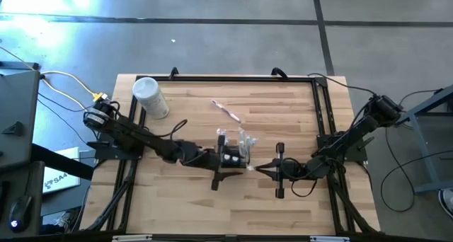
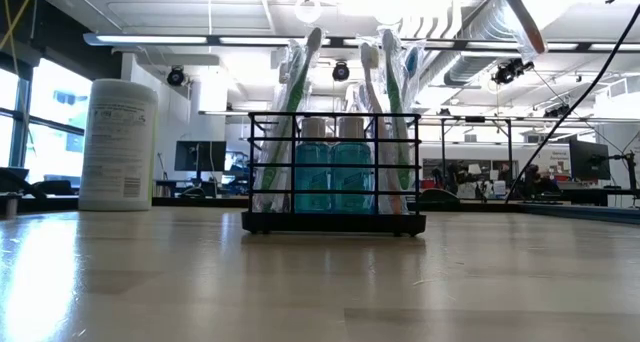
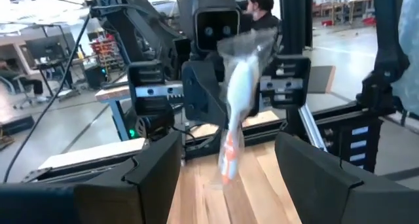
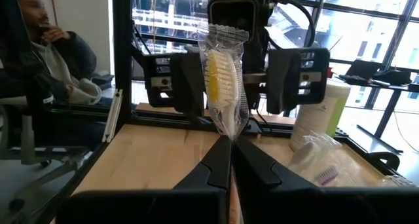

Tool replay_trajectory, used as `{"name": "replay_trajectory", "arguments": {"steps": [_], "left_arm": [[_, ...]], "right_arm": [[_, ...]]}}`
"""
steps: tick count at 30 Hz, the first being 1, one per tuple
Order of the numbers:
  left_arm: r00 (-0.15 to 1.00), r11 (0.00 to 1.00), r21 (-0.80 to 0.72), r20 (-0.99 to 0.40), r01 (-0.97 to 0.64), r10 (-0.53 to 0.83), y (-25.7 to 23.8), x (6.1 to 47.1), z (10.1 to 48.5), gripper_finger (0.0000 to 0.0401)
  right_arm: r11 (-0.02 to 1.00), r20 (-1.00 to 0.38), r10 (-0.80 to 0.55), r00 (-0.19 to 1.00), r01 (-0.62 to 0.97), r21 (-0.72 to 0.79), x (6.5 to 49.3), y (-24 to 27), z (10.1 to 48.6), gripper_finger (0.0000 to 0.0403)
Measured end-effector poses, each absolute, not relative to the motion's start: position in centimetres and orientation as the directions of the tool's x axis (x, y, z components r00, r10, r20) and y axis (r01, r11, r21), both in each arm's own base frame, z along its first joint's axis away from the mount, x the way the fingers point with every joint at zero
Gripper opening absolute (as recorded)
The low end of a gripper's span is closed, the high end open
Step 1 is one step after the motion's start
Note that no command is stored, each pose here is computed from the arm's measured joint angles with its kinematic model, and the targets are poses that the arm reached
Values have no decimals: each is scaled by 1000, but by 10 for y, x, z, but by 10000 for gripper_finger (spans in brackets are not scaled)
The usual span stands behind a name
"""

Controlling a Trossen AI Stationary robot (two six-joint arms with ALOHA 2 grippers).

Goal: Pick & Place toothbrushing station
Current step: Put the orange toothbrush into the black wire organizer

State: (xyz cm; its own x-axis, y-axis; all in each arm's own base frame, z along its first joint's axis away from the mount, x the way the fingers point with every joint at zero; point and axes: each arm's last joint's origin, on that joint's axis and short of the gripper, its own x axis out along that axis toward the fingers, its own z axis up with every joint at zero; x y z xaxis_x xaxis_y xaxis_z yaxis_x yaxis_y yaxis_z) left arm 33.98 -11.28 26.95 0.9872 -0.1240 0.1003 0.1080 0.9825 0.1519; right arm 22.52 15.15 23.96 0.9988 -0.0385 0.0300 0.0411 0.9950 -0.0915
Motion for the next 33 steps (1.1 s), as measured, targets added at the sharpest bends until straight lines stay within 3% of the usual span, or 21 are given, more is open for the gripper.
{"name": "replay_trajectory", "arguments": {"steps": [14,33], "left_arm": [[981,976,161,99,147,-164,-120,368,266,242],[983,974,190,111,123,-146,-120,370,270,241]], "right_arm": [[993,-4,-66,998,65,-100,229,146,236,4],[993,-16,-68,998,66,-93,229,145,234,4]]}}
